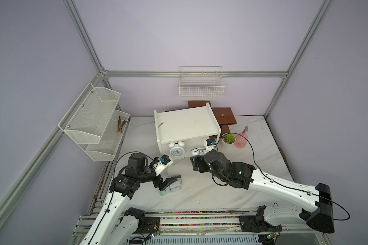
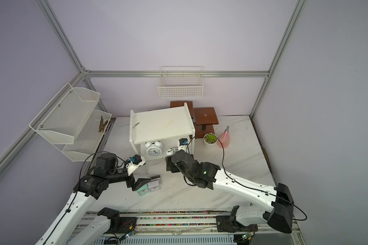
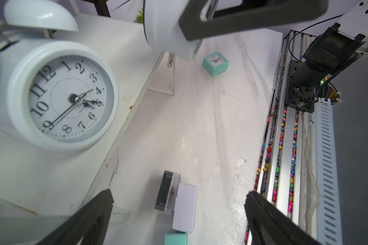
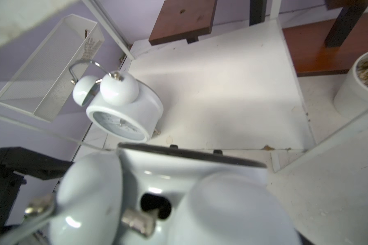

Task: Place the alarm clocks on the shelf by style
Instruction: Place the alarm on the shelf.

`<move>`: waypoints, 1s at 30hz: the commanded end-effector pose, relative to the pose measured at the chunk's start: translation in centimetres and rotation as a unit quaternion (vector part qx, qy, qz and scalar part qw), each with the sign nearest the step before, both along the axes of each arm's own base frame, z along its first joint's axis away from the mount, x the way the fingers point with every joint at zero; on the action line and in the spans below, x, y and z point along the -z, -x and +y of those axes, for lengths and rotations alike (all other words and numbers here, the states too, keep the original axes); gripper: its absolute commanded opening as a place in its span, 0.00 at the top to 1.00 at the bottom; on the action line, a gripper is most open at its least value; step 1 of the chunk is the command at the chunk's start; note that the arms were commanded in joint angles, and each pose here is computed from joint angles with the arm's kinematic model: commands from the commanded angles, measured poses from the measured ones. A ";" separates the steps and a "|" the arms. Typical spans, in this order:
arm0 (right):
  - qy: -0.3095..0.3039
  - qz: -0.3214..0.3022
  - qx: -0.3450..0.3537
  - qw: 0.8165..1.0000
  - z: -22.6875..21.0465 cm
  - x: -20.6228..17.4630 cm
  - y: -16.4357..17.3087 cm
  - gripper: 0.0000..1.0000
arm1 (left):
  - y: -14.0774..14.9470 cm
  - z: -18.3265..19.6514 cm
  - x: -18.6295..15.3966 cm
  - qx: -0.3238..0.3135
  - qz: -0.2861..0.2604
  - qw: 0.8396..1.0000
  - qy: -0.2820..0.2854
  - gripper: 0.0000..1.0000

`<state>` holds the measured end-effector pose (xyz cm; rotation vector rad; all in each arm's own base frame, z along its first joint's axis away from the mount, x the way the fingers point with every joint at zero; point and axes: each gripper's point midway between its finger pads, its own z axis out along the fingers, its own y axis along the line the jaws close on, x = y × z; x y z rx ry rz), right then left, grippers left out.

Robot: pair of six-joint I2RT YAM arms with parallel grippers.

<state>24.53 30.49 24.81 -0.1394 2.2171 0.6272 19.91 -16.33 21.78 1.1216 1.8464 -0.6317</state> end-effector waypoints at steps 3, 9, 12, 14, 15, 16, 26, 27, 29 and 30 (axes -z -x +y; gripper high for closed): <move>-0.069 0.075 -0.080 0.992 1.7 -1.6 3.7 0.41 | 0.4 -2.2 -4.8 0.053 -0.072 0.995 0.053 0.00; -0.119 0.117 -0.125 0.978 3.4 -2.1 5.6 0.43 | 0.4 -3.1 -5.2 0.057 -0.083 0.993 0.057 0.00; -0.136 0.129 -0.137 0.973 4.2 -2.2 5.9 0.43 | 0.4 -3.5 -5.1 0.058 -0.086 0.993 0.055 0.00; -0.152 0.137 -0.145 0.968 4.8 -2.3 6.1 0.43 | 0.3 -3.8 -5.0 0.055 -0.083 0.994 0.054 0.00; -0.159 0.141 -0.147 0.966 5.1 -2.3 6.2 0.43 | 0.3 -3.9 -5.0 0.055 -0.081 0.994 0.054 0.00; -0.168 0.146 -0.147 0.964 5.4 -2.3 6.2 0.43 | 0.4 -4.0 -4.9 0.057 -0.080 0.994 0.054 0.00; -0.207 0.169 -0.134 0.954 6.8 -2.2 5.7 0.43 | 0.5 -5.0 -4.1 0.059 -0.061 0.995 0.052 0.00; -0.209 0.167 -0.132 0.955 6.8 -2.2 5.6 0.43 | 0.5 -5.0 -3.9 0.060 -0.057 0.995 0.052 0.00; -0.211 0.162 -0.127 0.956 6.7 -2.4 5.4 0.43 | 0.4 -5.1 -3.7 0.060 -0.051 0.996 0.052 0.01; -0.211 0.160 -0.124 0.956 6.6 -2.4 5.3 0.43 | 0.4 -5.2 -3.6 0.061 -0.049 0.996 0.051 0.03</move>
